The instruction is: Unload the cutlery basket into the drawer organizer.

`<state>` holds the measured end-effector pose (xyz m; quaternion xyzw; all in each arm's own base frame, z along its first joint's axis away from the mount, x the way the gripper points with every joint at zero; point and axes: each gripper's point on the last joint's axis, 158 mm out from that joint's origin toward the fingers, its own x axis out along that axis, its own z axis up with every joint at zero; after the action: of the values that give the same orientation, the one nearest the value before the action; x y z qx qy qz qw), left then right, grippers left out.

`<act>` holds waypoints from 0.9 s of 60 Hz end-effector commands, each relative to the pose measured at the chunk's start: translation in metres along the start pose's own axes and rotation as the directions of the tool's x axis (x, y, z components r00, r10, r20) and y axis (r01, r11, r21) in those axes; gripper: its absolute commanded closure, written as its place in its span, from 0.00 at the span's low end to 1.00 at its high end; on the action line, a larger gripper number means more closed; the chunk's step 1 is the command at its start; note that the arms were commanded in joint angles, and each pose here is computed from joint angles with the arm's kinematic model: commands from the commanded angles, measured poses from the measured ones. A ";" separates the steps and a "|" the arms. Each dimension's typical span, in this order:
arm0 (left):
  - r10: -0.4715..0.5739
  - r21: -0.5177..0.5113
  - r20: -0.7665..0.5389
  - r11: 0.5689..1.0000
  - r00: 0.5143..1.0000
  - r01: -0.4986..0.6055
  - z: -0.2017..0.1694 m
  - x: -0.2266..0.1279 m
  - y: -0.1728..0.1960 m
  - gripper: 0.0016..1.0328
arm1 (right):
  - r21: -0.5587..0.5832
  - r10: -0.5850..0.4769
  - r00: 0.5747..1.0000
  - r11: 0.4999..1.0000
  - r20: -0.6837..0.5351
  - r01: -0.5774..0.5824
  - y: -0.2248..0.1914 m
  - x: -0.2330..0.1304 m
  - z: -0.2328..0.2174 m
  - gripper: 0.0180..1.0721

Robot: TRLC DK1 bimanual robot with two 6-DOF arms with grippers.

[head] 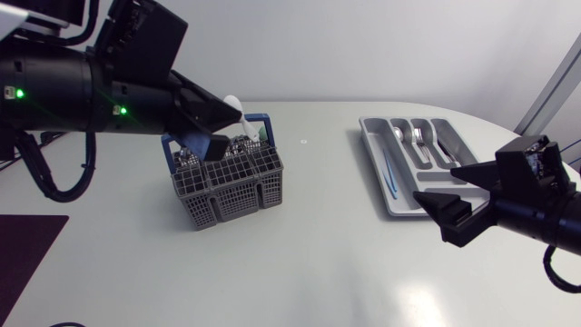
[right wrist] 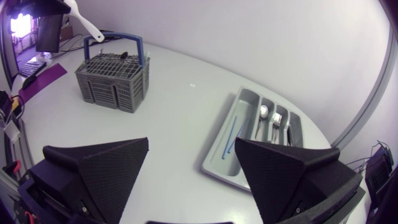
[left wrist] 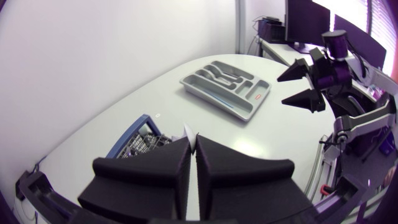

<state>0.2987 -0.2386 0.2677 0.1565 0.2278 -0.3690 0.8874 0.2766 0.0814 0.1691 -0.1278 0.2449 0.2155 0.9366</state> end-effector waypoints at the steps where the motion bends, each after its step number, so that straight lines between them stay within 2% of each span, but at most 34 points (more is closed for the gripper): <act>1: -0.082 0.124 0.001 0.989 0.997 0.081 -0.012 0.004 -0.018 0.97 | -0.026 0.035 0.999 0.999 0.004 -0.035 0.002 -0.005 0.012 0.05; 6: -0.148 0.220 0.040 0.966 0.988 0.136 -0.011 0.006 -0.032 0.97 | -0.064 0.096 0.995 0.993 0.026 -0.094 0.013 -0.007 0.017 0.05; 11: -0.232 0.311 0.050 0.928 0.972 0.205 -0.015 0.007 -0.050 0.97 | -0.199 0.187 0.982 0.963 0.019 -0.180 0.031 -0.009 0.018 0.05; 14: -0.263 0.359 0.057 0.906 0.963 0.226 -0.016 0.007 -0.056 0.97 | -0.243 0.240 0.971 0.942 0.003 -0.232 0.041 -0.009 0.017 0.05; 24: -0.383 0.462 0.052 0.828 0.922 0.318 -0.022 0.007 -0.082 0.97 | -0.265 0.387 0.920 0.882 -0.061 -0.389 0.067 -0.003 0.013 0.05; 29: -0.444 0.490 0.022 0.786 0.896 0.378 -0.030 0.010 -0.097 0.97 | -0.307 0.451 0.886 0.833 -0.105 -0.460 0.084 -0.002 0.008 0.05; 35: -0.512 0.544 -0.051 0.706 0.857 0.454 -0.050 0.014 -0.118 0.97 | -0.359 0.520 0.845 0.770 -0.127 -0.528 0.107 -0.008 0.013 0.05; 43: -0.578 0.594 -0.123 0.609 0.807 0.526 -0.065 0.009 -0.135 0.97 | -0.420 0.582 0.794 0.685 -0.175 -0.595 0.120 -0.018 0.017 0.05; 46: -0.591 0.607 -0.136 0.585 0.795 0.538 -0.066 0.007 -0.139 0.97 | -0.433 0.605 0.776 0.659 -0.180 -0.615 0.121 -0.020 0.023 0.05; 51: -0.607 0.635 -0.147 0.547 0.781 0.545 -0.067 0.006 -0.147 0.97 | -0.411 0.667 0.711 0.597 -0.224 -0.689 0.128 -0.026 0.023 0.05; 54: -0.614 0.653 -0.157 0.523 0.773 0.548 -0.069 0.007 -0.150 0.97 | -0.390 0.722 0.637 0.523 -0.270 -0.758 0.137 -0.035 0.019 0.05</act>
<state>0.1821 -0.3088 0.1950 0.3418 0.0953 -0.6881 0.6329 0.1981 0.1922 0.1841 -0.2324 0.2528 0.6009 0.7218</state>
